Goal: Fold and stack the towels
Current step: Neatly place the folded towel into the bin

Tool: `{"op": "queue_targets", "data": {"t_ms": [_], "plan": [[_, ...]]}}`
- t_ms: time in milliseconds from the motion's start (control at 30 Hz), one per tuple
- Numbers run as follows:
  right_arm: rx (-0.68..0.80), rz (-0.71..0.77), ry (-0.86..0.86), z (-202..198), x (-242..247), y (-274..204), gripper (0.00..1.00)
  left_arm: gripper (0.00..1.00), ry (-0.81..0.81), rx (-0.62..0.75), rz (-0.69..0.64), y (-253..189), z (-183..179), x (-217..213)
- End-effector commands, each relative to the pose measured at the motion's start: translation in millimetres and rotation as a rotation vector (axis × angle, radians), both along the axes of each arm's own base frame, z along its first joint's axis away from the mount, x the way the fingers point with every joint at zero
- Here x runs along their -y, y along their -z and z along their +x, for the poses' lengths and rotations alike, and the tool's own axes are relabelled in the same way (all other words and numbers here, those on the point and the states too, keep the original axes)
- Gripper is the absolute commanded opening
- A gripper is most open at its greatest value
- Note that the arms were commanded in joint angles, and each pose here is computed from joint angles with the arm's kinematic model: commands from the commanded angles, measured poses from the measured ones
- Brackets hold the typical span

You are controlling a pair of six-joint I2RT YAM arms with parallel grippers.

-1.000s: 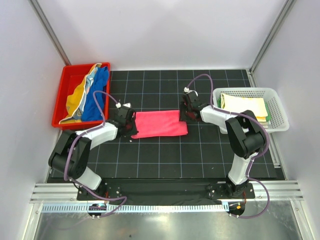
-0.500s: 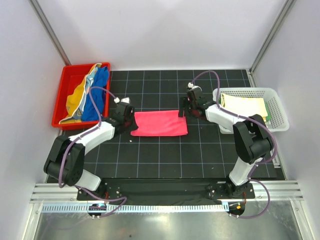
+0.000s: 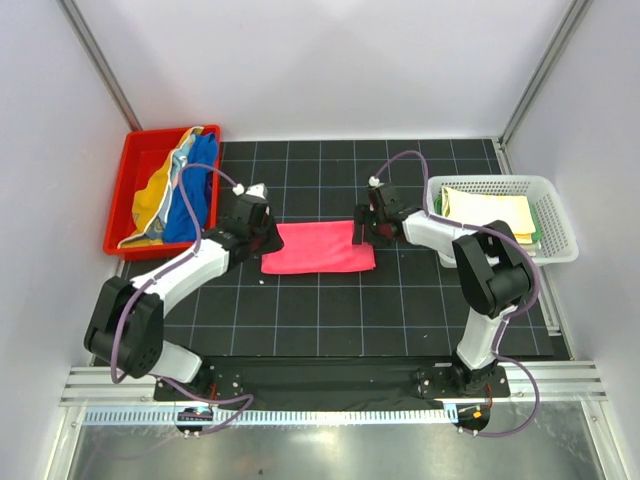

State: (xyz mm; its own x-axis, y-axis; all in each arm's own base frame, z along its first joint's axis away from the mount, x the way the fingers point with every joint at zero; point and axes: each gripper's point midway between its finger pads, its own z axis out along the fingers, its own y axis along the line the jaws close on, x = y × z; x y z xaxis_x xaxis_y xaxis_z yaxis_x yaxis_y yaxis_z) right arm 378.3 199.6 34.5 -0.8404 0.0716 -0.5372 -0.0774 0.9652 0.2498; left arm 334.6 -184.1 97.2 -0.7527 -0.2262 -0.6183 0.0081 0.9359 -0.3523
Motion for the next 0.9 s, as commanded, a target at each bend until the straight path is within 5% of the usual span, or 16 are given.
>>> {"op": "queue_targets", "data": {"t_ms": [0,300,400,600,867], "plan": [[-0.011,0.015,-0.017,-7,-12,7,0.68,0.18,0.032,0.062,-0.039,-28,-1,5],[-0.02,-0.085,-0.001,-17,-12,23,0.53,0.18,0.047,0.064,-0.052,-30,-8,6],[-0.023,-0.127,0.006,-18,-5,24,0.29,0.17,0.059,0.071,-0.066,-34,-13,8],[-0.001,-0.232,-0.009,-16,9,9,0.01,0.17,0.11,0.104,-0.128,-61,-28,15],[0.092,-0.4,-0.018,-14,42,-55,0.01,0.17,0.193,0.142,-0.185,-95,-72,9]]}}
